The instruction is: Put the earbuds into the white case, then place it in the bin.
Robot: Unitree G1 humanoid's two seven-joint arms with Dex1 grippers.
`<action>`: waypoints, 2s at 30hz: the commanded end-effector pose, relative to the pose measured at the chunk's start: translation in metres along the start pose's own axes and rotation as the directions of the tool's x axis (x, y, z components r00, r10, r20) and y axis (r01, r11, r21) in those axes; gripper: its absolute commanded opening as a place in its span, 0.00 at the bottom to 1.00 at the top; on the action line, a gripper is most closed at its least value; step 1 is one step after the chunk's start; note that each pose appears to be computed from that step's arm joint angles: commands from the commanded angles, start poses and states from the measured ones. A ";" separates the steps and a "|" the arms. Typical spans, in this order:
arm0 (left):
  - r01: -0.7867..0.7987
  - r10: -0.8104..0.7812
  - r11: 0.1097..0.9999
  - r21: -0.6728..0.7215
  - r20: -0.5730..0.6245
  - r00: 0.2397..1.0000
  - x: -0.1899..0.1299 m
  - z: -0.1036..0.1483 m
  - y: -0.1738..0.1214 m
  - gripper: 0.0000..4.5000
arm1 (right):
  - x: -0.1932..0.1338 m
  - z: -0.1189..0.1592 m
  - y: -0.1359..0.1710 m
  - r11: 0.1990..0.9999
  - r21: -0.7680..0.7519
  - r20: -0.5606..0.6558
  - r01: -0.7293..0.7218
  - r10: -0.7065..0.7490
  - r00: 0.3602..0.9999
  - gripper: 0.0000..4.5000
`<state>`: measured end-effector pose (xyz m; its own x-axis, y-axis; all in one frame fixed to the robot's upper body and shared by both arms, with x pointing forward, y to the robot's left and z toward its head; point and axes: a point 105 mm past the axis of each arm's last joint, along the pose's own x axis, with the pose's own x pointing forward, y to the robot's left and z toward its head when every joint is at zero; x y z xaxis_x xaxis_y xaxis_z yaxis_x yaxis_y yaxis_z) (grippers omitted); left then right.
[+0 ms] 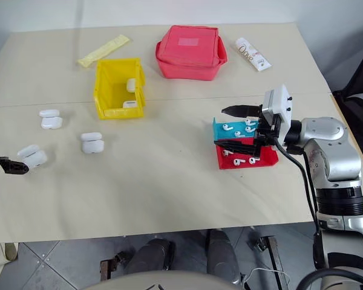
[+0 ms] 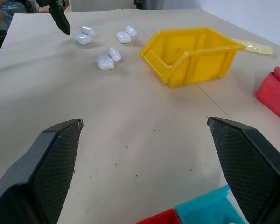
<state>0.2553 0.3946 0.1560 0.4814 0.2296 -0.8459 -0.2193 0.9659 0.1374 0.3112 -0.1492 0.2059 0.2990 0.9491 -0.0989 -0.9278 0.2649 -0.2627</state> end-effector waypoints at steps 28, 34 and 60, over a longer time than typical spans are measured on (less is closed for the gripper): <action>0.016 0.018 0.963 -0.270 0.125 0.992 0.023 0.018 -0.052 0.99 | -0.005 0.010 -0.007 0.999 -0.038 0.011 0.005 -0.004 1.000 1.00; 0.007 0.019 0.953 -0.302 0.081 0.997 0.030 0.013 -0.053 0.99 | -0.005 0.009 -0.006 0.999 -0.037 0.009 0.006 -0.006 1.000 1.00; -0.039 0.043 0.971 -0.237 0.013 0.999 0.034 0.015 -0.041 0.45 | -0.008 0.011 -0.004 0.999 -0.046 0.008 0.027 -0.026 1.000 1.00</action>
<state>0.3000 0.3510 0.1267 0.5139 0.1984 -0.8346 -0.3897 0.9207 -0.0211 0.3145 -0.1523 0.2031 0.3119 0.9444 -0.1044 -0.9265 0.2779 -0.2538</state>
